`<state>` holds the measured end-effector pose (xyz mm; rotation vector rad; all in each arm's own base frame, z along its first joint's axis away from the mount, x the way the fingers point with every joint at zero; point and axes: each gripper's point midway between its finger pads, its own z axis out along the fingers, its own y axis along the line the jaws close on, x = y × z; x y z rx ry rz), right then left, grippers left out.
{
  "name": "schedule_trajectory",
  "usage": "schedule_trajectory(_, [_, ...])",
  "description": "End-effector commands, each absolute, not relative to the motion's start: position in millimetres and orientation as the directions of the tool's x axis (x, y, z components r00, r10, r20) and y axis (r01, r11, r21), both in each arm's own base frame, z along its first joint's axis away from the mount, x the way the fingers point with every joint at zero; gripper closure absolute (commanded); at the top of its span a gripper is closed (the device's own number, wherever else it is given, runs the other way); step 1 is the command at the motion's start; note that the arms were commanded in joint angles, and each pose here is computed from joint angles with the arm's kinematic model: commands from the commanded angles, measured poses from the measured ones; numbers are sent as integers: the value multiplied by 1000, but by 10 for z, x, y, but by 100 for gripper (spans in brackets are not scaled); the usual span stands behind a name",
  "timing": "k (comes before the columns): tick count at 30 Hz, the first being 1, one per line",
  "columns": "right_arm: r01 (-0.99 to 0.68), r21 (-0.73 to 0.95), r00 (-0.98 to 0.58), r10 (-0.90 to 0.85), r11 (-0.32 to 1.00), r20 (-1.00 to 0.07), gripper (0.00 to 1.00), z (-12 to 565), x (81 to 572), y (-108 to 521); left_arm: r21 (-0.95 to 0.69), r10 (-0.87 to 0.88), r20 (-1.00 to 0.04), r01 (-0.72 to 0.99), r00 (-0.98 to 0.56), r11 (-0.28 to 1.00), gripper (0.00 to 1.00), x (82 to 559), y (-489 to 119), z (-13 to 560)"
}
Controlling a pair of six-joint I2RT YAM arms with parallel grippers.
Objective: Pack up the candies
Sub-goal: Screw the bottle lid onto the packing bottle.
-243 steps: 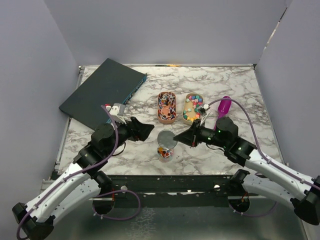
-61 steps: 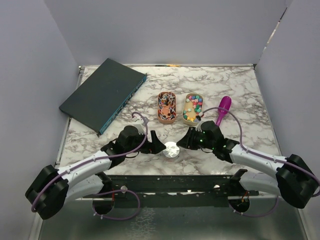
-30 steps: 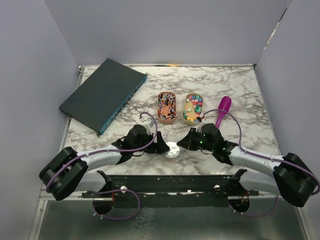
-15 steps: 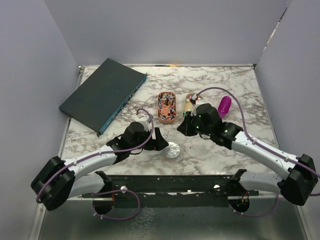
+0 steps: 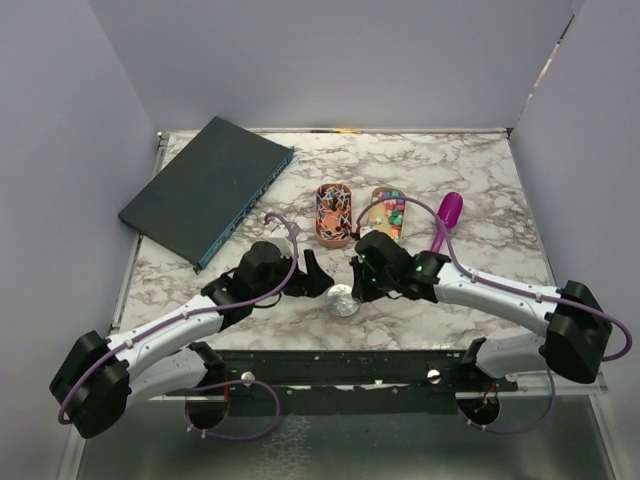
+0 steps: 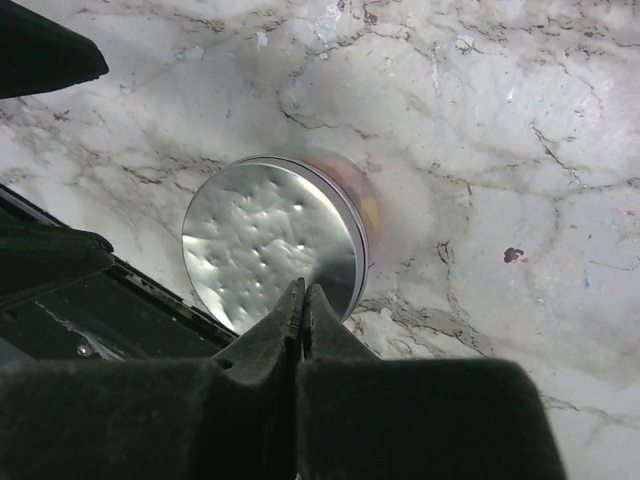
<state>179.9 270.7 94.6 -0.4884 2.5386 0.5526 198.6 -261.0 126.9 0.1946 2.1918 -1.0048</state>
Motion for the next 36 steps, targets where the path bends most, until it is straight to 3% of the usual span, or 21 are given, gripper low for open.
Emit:
schedule_trajectory(1, [-420,246,-790,-218,874,-574,100,1118,1900,2715,-587,-145,-674,406,-724,701,18,2013,-2585,1312])
schedule_trajectory(6, [-416,214,-790,-235,884,-566,99,1026,1900,2712,-586,-152,-680,407,-718,701,18,2022,-2581,1340])
schedule_trajectory(15, [-373,154,-854,-273,915,-443,99,386,1691,2527,-581,-143,-677,405,-722,706,18,2025,-2581,1306])
schedule_trajectory(24, [-371,230,-787,-173,900,-592,99,1029,1892,2694,-571,-110,-677,426,-727,702,18,1986,-2588,1248])
schedule_trajectory(29, [-357,265,-744,-101,896,-661,87,1362,1977,2688,-545,-76,-692,451,-718,706,14,1877,-2603,1170])
schedule_trajectory(31, [-354,267,-731,-86,896,-677,82,1428,1988,2656,-519,-51,-709,471,-703,713,2,1809,-2636,1142])
schedule_trajectory(36, [-338,251,-705,-67,907,-706,76,1495,2008,2534,-463,-24,-755,507,-655,727,1,1629,-2678,1118])
